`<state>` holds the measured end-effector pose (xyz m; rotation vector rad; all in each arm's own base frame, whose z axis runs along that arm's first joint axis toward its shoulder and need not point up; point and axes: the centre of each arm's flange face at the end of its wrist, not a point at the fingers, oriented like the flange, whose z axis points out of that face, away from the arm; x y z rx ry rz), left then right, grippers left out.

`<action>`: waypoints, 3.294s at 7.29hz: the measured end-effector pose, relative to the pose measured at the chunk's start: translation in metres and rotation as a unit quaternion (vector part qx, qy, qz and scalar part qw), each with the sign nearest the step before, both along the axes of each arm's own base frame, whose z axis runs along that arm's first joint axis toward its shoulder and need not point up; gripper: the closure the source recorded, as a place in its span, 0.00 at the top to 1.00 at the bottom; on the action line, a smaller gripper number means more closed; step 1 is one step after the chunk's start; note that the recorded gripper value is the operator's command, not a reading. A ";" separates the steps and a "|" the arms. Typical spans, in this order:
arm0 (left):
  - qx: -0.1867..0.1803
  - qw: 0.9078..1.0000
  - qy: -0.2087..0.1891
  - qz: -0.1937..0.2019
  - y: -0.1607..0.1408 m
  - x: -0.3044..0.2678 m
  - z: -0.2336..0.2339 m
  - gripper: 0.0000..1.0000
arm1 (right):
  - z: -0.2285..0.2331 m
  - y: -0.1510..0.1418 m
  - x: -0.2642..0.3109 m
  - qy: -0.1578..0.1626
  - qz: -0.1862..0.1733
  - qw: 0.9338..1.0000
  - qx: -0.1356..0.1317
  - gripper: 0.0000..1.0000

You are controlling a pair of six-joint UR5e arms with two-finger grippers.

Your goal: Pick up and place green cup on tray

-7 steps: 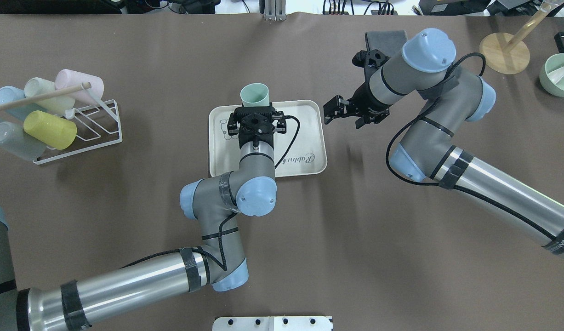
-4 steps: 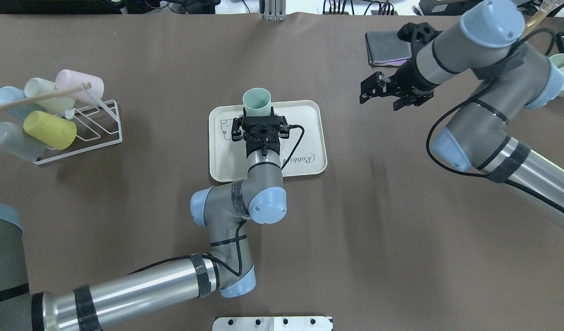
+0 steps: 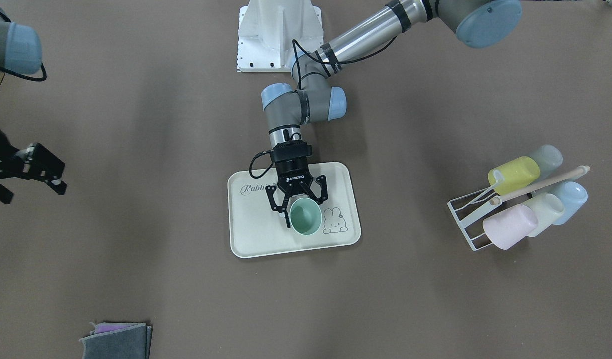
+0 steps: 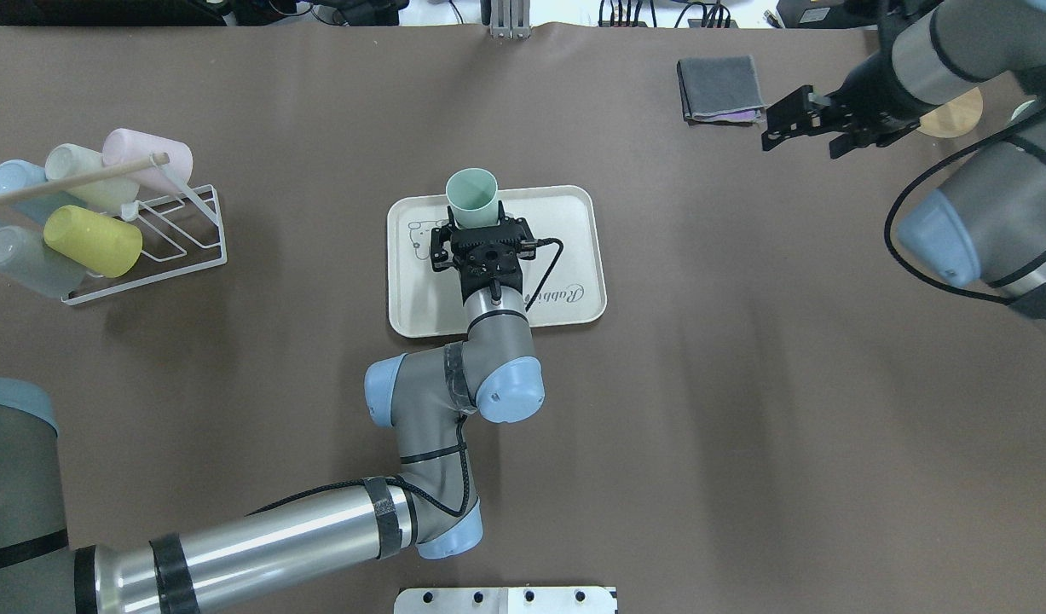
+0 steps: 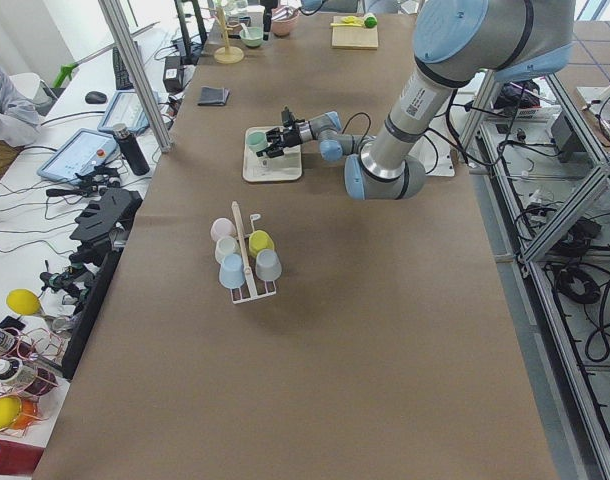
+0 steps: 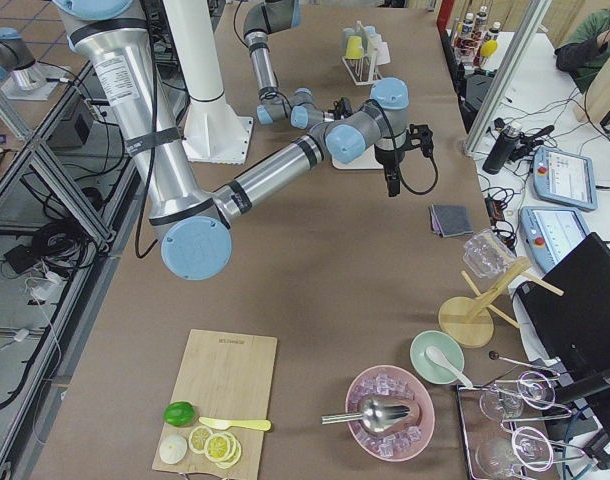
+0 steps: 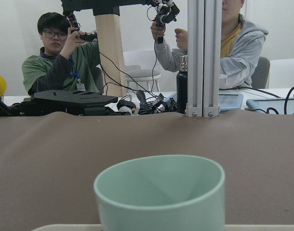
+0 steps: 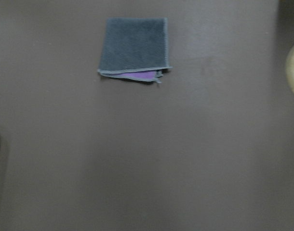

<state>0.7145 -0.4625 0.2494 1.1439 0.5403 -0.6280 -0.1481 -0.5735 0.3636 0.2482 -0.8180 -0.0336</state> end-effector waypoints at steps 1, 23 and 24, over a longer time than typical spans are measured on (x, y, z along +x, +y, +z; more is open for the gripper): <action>0.002 1.000 0.002 -0.001 0.004 0.002 -0.001 0.38 | 0.032 0.014 0.038 0.026 -0.005 1.000 0.003 1.00; -0.133 0.912 -0.153 0.357 -0.174 -0.403 0.021 0.99 | 0.276 0.150 0.220 0.028 0.058 0.981 -0.184 1.00; -0.197 0.901 -0.126 0.365 -0.185 -0.458 0.060 0.99 | 0.277 0.150 0.221 0.035 0.060 0.980 -0.184 1.00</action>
